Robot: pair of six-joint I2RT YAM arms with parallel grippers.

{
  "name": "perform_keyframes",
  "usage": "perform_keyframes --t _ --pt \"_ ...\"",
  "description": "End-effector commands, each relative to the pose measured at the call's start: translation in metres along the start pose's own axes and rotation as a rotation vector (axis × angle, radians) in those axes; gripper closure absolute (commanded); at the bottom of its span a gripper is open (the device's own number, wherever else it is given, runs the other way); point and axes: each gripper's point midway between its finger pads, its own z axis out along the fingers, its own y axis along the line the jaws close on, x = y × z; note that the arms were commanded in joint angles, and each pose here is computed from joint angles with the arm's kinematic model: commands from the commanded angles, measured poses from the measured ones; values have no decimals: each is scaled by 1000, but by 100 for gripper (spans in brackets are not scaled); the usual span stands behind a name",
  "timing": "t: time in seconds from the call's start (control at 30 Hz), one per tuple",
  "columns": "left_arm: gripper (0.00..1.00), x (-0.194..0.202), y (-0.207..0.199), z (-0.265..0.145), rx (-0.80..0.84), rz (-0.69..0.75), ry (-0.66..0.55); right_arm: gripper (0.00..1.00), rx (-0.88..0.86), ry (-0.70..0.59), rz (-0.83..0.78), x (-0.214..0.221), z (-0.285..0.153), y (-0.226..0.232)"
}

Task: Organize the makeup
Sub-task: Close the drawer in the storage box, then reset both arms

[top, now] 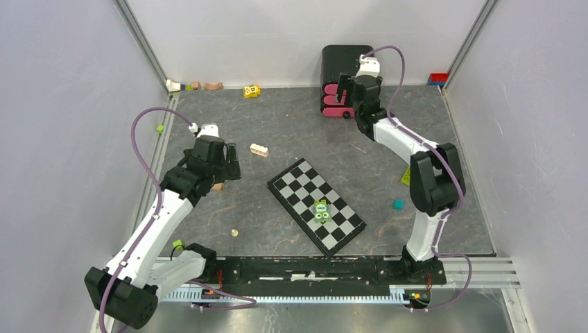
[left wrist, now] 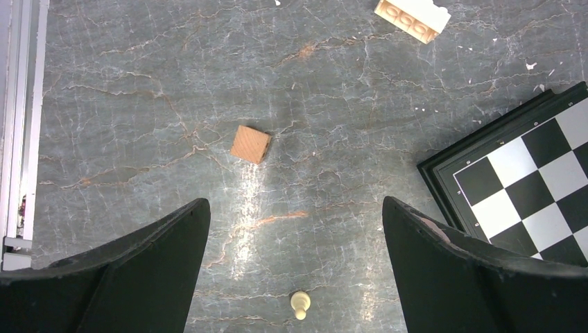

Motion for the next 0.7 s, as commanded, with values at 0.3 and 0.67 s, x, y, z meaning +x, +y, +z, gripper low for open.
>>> perform_keyframes --t 0.3,0.67 --pt "0 -7 -1 4 8 40 -22 11 -39 -89 122 -45 -98 -30" --pt "0 -6 -3 6 19 41 -9 10 -15 53 237 26 -174 -62"
